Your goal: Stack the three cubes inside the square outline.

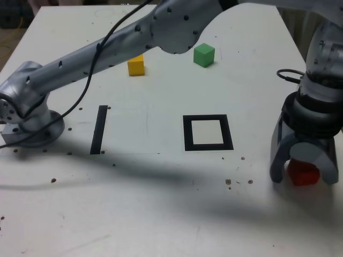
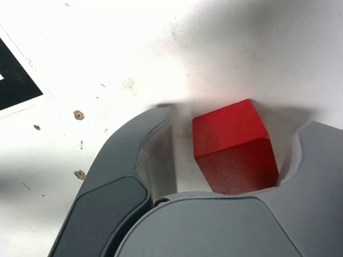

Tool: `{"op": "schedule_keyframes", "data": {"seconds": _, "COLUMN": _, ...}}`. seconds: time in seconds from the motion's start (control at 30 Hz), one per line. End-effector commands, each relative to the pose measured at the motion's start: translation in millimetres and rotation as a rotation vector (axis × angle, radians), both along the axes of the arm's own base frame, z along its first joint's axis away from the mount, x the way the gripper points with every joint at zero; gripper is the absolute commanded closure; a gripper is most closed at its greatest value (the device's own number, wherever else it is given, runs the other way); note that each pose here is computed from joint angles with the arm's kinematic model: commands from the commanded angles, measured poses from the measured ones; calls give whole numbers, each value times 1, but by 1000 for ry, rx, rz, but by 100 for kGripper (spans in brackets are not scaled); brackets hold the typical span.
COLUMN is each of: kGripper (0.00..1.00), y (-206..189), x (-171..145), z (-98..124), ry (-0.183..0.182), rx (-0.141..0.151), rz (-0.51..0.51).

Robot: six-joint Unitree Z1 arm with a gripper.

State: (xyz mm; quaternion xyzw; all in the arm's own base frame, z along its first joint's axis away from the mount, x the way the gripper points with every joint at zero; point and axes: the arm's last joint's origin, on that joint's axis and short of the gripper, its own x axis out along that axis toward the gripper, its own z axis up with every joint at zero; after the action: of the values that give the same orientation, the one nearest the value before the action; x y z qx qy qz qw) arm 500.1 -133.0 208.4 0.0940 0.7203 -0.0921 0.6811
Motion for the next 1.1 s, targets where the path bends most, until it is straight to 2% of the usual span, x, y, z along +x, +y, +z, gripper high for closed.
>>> {"op": "schedule_keyframes", "data": {"seconds": 0.0, "kGripper": 30, "y": 0, "x": -3, "z": 1, "ry": 22, "rx": 8, "rz": -2}}
{"op": "schedule_keyframes", "data": {"seconds": 0.43, "kGripper": 41, "y": 0, "x": -2, "z": 3, "ry": 8, "rx": 9, "rz": -15}}
{"op": "schedule_keyframes", "data": {"seconds": 0.77, "kGripper": 64, "y": 0, "x": 0, "z": 7, "ry": -21, "rx": 4, "rz": -18}}
{"op": "schedule_keyframes", "data": {"seconds": 1.07, "kGripper": 72, "y": 0, "x": -2, "z": 8, "ry": -13, "rx": 6, "rz": -7}}
